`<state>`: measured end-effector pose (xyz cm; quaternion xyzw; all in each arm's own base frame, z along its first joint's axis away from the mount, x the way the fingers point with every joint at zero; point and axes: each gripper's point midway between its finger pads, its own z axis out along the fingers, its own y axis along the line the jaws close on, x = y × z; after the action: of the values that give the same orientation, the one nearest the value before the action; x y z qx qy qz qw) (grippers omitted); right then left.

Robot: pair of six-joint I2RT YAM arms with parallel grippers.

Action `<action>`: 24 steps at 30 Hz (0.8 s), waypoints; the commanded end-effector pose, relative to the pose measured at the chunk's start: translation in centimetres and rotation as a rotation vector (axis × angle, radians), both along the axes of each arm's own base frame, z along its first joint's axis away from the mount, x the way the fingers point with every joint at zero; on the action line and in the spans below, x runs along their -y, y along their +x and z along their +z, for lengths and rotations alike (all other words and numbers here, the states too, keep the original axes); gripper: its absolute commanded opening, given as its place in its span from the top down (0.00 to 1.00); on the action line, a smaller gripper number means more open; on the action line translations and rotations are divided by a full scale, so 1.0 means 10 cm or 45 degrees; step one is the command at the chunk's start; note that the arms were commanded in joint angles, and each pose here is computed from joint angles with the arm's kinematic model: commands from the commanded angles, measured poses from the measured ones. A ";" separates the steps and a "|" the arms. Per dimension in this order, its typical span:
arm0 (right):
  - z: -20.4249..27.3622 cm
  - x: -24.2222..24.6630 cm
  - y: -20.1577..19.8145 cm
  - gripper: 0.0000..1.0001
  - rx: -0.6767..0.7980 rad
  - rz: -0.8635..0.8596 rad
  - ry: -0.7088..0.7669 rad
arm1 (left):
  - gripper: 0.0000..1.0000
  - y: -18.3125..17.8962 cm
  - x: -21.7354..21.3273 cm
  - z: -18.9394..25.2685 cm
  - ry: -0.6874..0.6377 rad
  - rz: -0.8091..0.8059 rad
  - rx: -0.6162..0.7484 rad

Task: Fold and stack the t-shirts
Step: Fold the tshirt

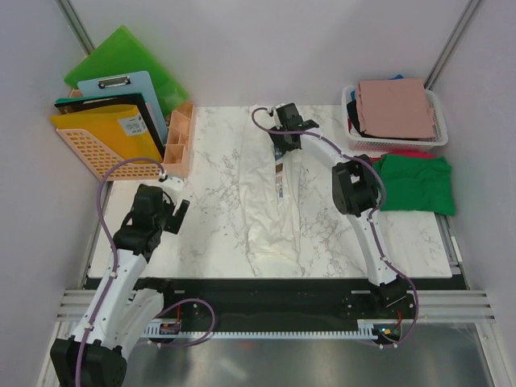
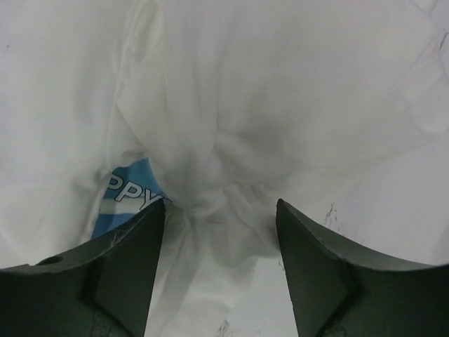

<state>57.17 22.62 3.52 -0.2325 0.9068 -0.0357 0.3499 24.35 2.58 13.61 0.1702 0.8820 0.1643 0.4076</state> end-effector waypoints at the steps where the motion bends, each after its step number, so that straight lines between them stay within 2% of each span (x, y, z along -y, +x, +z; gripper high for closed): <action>1: 0.51 0.04 0.04 0.27 0.133 -0.024 0.045 | 0.00 0.00 -0.01 0.00 0.002 0.005 0.001; 8: 1.13 0.16 -0.29 0.26 0.212 -0.027 0.106 | 0.00 0.00 0.01 0.03 -0.013 -0.010 0.019; 15: 1.35 0.19 -0.73 0.29 0.163 0.030 0.201 | 0.00 -0.01 0.02 0.01 -0.012 -0.020 0.007; 17: 1.32 0.17 -0.92 0.34 0.105 0.042 0.246 | 0.00 -0.02 0.02 0.02 -0.015 -0.023 0.013; 20: 1.16 0.05 -1.14 0.55 -0.003 0.099 0.346 | 0.00 -0.01 0.04 0.02 -0.024 -0.031 0.008; 21: 1.13 0.00 -1.17 0.66 -0.023 0.114 0.362 | 0.00 -0.01 0.04 0.01 -0.026 -0.031 0.003; 24: 0.94 -0.02 -1.18 0.69 -0.075 0.107 0.359 | 0.00 0.00 0.05 0.01 -0.027 -0.030 -0.001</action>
<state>46.35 21.48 14.55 -0.2219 0.8950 0.0764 0.3794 24.29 2.33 13.58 0.1733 0.8816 0.1576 0.4098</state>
